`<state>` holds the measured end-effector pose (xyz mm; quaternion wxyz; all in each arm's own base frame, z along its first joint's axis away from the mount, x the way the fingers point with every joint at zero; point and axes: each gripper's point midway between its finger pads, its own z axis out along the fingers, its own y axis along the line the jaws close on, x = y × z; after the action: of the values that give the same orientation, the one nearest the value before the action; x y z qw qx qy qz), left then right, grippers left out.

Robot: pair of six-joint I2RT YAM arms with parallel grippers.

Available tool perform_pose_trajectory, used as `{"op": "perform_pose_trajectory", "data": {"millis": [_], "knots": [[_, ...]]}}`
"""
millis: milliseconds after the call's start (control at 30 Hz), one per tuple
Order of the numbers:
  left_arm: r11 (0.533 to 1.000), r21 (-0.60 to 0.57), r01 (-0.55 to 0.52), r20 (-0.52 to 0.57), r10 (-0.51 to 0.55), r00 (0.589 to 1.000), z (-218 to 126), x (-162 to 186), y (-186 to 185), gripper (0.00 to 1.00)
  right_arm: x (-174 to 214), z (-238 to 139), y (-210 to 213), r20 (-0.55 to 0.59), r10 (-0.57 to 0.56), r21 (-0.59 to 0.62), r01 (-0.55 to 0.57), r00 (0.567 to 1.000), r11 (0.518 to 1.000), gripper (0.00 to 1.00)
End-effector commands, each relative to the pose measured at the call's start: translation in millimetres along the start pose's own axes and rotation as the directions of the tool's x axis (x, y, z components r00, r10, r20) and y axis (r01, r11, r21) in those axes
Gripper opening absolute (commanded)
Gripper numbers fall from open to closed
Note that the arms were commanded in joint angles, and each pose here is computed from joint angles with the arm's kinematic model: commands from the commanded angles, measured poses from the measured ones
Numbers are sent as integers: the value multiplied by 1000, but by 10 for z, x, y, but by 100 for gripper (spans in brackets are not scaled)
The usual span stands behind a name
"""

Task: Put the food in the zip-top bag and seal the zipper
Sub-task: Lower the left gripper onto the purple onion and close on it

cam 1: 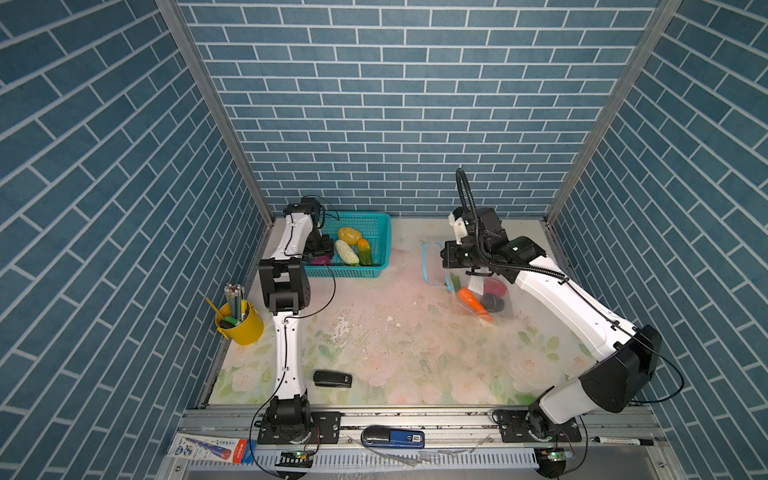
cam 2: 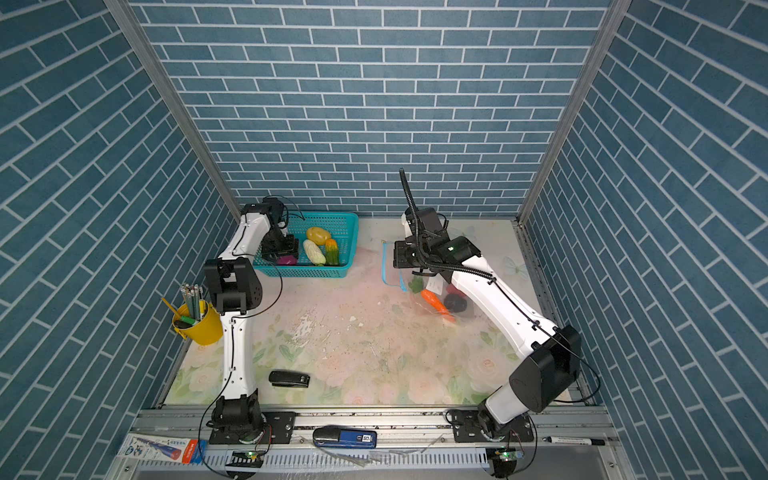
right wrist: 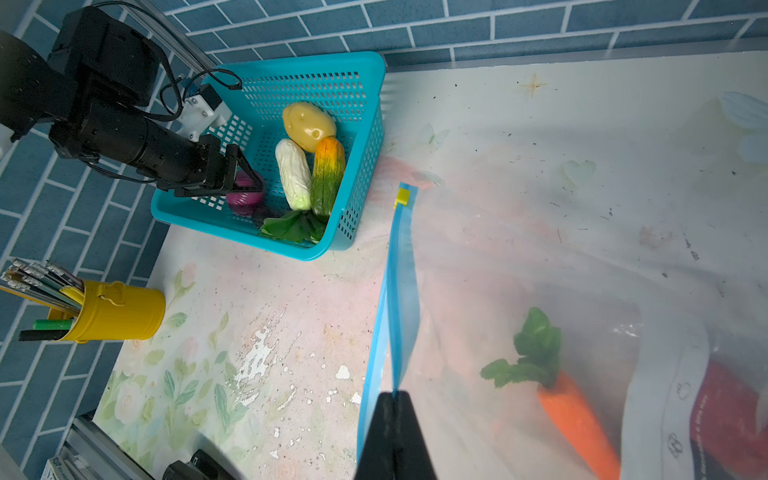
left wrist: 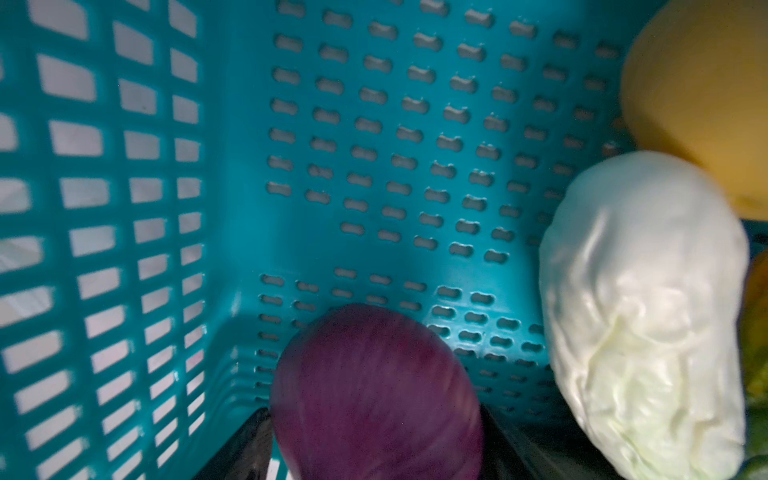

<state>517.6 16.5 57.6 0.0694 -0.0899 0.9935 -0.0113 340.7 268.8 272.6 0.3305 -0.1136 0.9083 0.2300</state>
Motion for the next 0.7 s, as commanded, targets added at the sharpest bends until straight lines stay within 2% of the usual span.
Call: {"op": "perform_pose_trajectory", "data": {"millis": [0,367,533,667], "knots": [[1000,-2,-1,-66,1,998,159,110,13,77,-31,-138,14,28,-8,2,8,1000,1000,0],[1000,-7,-26,-98,25,995,148,200,39,79,-18,-148,12,28,-7,0,7,1000,1000,0],[999,14,-35,-91,36,995,104,198,4,86,-18,-140,19,26,-5,-4,6,1000,1000,0],[999,22,-36,-87,38,995,101,187,-10,86,-14,-152,13,28,-6,-1,6,1000,1000,0]]}}
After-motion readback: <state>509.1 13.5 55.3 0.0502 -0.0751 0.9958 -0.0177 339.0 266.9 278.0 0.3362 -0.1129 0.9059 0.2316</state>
